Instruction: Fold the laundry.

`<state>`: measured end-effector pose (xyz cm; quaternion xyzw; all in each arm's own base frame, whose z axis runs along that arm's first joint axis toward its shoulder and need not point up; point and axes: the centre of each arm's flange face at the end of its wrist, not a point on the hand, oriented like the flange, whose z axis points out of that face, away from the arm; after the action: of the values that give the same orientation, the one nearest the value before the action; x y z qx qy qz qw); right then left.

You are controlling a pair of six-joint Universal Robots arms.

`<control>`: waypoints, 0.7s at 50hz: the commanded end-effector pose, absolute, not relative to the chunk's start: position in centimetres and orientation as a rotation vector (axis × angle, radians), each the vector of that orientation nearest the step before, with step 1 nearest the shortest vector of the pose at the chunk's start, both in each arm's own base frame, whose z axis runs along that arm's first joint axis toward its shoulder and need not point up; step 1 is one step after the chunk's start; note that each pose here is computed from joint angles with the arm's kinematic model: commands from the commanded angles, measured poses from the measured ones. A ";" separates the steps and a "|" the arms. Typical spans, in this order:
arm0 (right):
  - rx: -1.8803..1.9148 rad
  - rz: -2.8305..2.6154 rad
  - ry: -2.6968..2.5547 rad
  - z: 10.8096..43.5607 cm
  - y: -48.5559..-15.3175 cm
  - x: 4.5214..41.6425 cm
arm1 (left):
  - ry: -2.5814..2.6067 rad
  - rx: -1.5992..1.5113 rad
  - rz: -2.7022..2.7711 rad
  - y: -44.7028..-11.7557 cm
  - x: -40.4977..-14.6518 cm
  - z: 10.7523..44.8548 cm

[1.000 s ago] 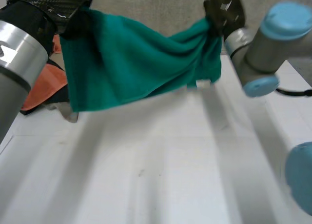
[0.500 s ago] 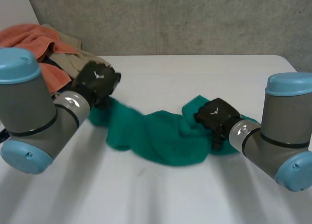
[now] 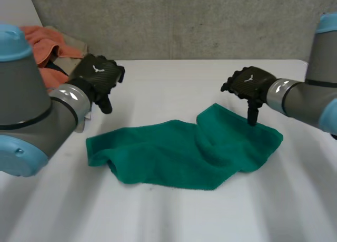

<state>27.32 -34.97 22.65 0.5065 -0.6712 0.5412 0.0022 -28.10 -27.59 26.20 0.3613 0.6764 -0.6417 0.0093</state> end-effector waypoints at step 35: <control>1.759 1.923 -1.769 17.5 -37.7 34.6 | 2.287 1.105 -1.812 -26.8 -25.7 22.9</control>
<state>34.80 -37.14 12.46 0.5878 -0.5770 0.5670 -0.0092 -26.05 -25.98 22.65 0.3615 0.7350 -0.5737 0.0058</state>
